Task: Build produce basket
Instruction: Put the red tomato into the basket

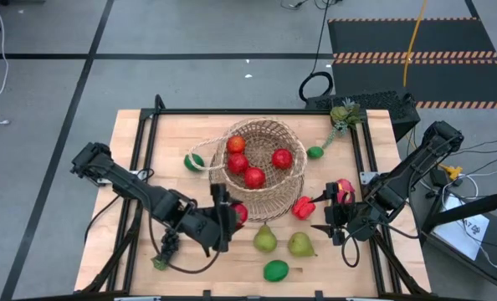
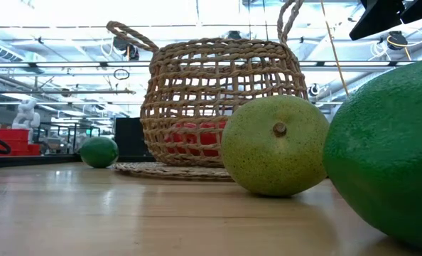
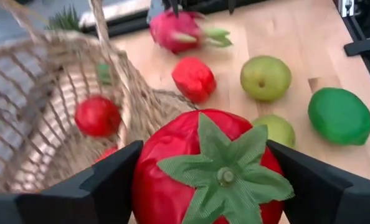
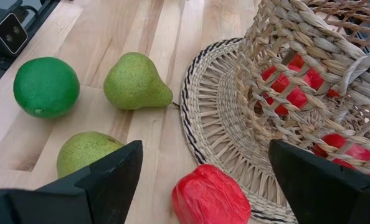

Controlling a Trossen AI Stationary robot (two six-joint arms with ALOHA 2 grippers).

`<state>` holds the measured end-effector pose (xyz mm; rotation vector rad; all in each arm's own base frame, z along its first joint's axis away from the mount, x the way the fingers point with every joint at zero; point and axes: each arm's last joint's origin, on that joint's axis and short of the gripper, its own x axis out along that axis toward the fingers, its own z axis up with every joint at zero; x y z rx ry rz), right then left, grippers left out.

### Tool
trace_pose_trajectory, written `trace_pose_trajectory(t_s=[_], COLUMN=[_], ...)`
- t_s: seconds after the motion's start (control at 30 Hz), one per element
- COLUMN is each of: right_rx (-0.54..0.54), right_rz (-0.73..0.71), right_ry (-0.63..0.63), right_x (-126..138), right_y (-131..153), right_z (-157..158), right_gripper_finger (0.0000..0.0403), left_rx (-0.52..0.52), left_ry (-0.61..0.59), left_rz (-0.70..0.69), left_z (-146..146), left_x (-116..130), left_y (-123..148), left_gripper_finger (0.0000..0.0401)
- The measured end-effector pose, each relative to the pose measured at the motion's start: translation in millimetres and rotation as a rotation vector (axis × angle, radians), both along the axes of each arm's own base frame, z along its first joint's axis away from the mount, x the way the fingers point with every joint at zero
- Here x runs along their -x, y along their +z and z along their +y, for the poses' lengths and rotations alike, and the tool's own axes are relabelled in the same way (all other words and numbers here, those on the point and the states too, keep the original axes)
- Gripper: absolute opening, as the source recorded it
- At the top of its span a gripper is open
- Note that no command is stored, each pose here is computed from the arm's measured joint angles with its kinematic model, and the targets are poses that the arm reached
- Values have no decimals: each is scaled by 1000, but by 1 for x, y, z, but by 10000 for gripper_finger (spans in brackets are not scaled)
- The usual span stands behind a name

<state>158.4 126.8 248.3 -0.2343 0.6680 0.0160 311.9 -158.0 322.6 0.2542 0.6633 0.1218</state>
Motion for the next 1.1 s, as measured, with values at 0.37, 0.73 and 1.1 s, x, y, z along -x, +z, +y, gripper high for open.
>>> trace_pose_trajectory(t_s=[0.37,0.73,1.1], right_rx=[0,2,2], right_rz=[0,0,0], right_ry=[0,2,2], right_x=[0,0,0], right_y=[0,0,0], right_z=[0,0,0], right_gripper_finger=[339,339,339], left_rx=[-244,-557,-762], left_ry=[-95,-315,-472], left_rz=[36,127,188], left_z=[13,18,18], left_x=[-6,-9,-9], left_y=[5,5,6], left_gripper_finger=[307,330,316])
